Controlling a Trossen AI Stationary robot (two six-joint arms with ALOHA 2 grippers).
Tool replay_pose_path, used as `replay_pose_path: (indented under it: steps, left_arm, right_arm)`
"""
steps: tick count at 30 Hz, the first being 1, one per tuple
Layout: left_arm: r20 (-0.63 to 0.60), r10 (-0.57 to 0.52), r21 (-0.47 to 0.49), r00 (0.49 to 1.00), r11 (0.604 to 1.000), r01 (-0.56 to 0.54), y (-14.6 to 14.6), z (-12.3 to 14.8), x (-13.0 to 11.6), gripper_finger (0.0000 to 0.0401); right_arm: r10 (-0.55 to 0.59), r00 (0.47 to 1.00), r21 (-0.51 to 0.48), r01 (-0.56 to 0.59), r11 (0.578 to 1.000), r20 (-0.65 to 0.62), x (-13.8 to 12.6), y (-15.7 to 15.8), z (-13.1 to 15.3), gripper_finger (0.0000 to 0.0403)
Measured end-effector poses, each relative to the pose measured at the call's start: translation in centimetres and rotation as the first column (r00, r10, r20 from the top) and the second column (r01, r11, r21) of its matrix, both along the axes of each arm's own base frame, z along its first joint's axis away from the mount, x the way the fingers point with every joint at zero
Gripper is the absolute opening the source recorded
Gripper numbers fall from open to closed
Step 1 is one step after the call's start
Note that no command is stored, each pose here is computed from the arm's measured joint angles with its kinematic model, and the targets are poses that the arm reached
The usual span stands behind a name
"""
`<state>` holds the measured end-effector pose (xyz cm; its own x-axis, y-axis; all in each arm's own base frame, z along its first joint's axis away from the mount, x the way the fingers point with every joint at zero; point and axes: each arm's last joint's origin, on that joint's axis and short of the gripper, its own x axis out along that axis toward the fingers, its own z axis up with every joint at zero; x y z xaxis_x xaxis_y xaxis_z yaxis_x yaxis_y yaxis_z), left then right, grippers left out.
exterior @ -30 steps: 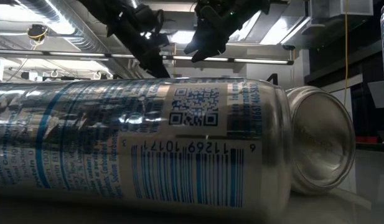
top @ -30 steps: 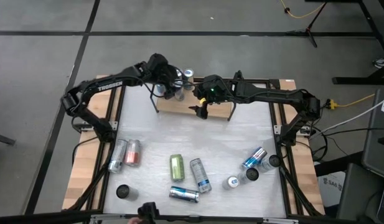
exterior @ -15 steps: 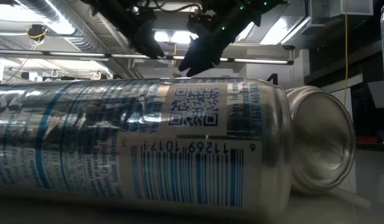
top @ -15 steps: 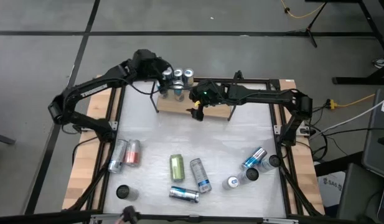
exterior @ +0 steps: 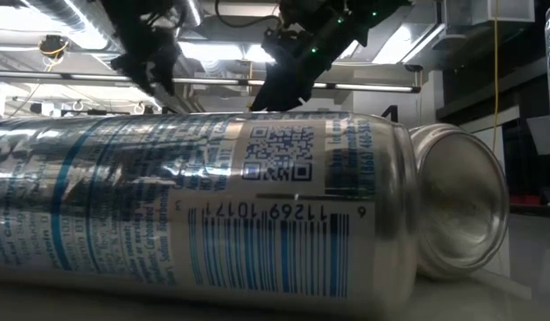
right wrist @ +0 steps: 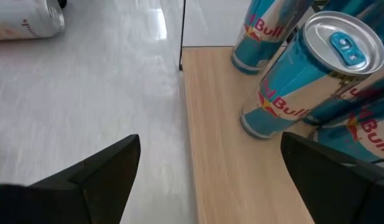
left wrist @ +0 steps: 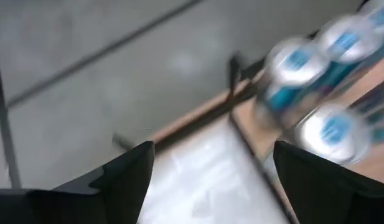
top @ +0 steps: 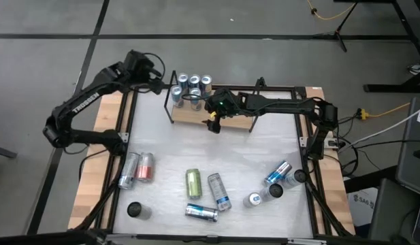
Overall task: Place canned beverage on shelf
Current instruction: Adjust the blue soda can
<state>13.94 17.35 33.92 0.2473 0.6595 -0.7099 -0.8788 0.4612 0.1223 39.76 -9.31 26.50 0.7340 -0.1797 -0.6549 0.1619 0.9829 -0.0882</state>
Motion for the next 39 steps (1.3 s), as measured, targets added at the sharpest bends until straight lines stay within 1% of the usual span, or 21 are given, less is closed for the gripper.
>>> replay_pose_path:
  steps: [2,3,6,9,11,17,20,28,34,37,39]
  left_arm:
    - [-0.007,0.044,-0.049,0.999,0.998,-0.044,0.4,-1.0,-0.8,0.0318]
    - [0.006,0.047,-0.079,0.999,0.996,-0.046,0.6,-1.6,-1.1,0.0317]
    - [0.095,0.040,-0.167,0.995,0.986,-0.024,1.4,-3.6,-1.8,0.0311]
    - [0.188,0.034,-0.202,0.982,0.979,0.005,2.3,-5.8,-2.4,0.0302]
    - [0.241,0.048,-0.230,0.969,0.973,0.009,2.6,-7.3,-2.7,0.0297]
    - [0.330,0.085,-0.275,0.940,0.961,0.009,3.1,-10.5,-2.7,0.0283]
    - [0.357,0.079,-0.294,0.931,0.955,0.031,3.1,-11.3,-2.3,0.0279]
    - [0.350,0.069,-0.348,0.934,0.935,0.061,3.2,-12.7,-0.8,0.0280]
    - [0.399,0.062,-0.362,0.915,0.927,0.095,3.4,-13.1,0.3,0.0281]
    - [0.409,0.058,-0.360,0.911,0.927,0.102,3.4,-13.0,0.4,0.0281]
    - [0.413,0.078,-0.372,0.907,0.924,0.090,3.4,-13.1,0.4,0.0281]
  right_arm:
    - [0.000,1.000,-0.001,0.000,1.000,0.003,0.0,0.0,0.0,0.0376]
    - [0.000,1.000,-0.001,0.000,1.000,0.002,0.0,0.0,0.0,0.0376]
    - [0.000,1.000,0.000,0.000,1.000,0.001,0.0,0.0,0.0,0.0376]
    - [0.000,1.000,0.000,0.000,1.000,0.001,0.0,0.0,0.0,0.0376]
    - [0.000,1.000,0.000,0.000,1.000,0.001,0.0,0.0,0.0,0.0376]
    - [0.000,1.000,-0.003,0.000,1.000,0.012,0.1,0.0,0.1,0.0376]
    - [0.000,1.000,-0.003,0.000,1.000,0.012,0.1,0.0,0.1,0.0376]
    - [-0.005,1.000,-0.008,0.006,1.000,0.012,0.1,0.0,0.1,0.0376]
    - [-0.006,1.000,-0.008,0.006,1.000,0.012,0.1,0.0,0.1,0.0376]
    - [-0.005,1.000,-0.008,0.006,1.000,0.011,0.1,0.0,0.1,0.0376]
    - [-0.005,1.000,-0.008,0.005,1.000,0.011,0.1,0.0,0.1,0.0376]
